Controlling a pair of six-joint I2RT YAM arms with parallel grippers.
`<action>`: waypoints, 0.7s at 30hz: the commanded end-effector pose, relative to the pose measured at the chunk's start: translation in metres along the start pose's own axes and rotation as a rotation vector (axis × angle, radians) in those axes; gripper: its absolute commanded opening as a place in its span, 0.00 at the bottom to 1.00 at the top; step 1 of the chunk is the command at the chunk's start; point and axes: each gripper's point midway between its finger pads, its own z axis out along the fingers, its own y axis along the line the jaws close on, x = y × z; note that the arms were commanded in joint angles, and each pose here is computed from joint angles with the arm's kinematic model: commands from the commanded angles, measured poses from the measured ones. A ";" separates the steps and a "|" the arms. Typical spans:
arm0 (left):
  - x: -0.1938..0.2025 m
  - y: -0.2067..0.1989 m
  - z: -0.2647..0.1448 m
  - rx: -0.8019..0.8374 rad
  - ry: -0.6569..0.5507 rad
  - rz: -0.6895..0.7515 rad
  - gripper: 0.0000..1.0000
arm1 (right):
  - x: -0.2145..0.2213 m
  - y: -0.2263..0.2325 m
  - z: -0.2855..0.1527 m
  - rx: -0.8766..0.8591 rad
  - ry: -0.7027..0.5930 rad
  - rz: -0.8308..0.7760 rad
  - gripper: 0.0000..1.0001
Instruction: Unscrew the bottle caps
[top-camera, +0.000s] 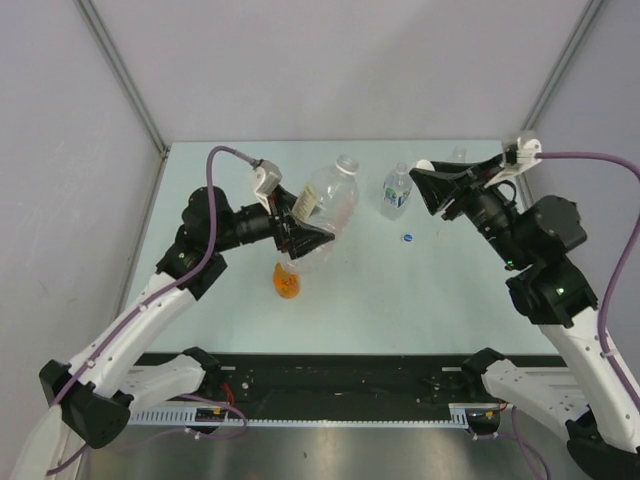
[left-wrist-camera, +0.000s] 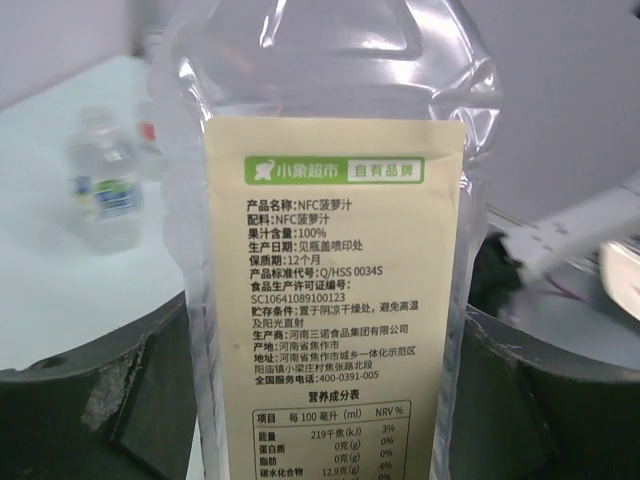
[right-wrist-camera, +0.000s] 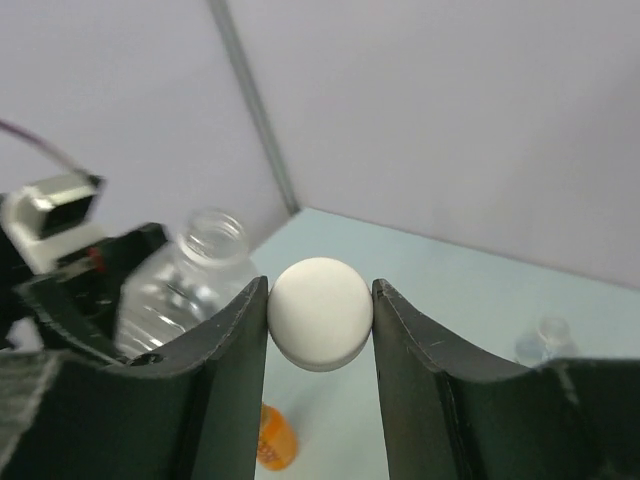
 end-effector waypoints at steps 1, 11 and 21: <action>-0.030 0.057 -0.040 -0.473 -0.110 0.072 0.00 | 0.045 -0.050 0.005 0.306 0.072 -0.043 0.00; -0.042 0.081 -0.099 -0.814 -0.152 0.097 0.00 | 0.170 -0.059 0.046 0.442 0.252 -0.086 0.00; -0.034 0.081 -0.127 -0.912 -0.212 0.083 0.00 | 0.310 -0.088 0.065 0.510 0.488 -0.030 0.00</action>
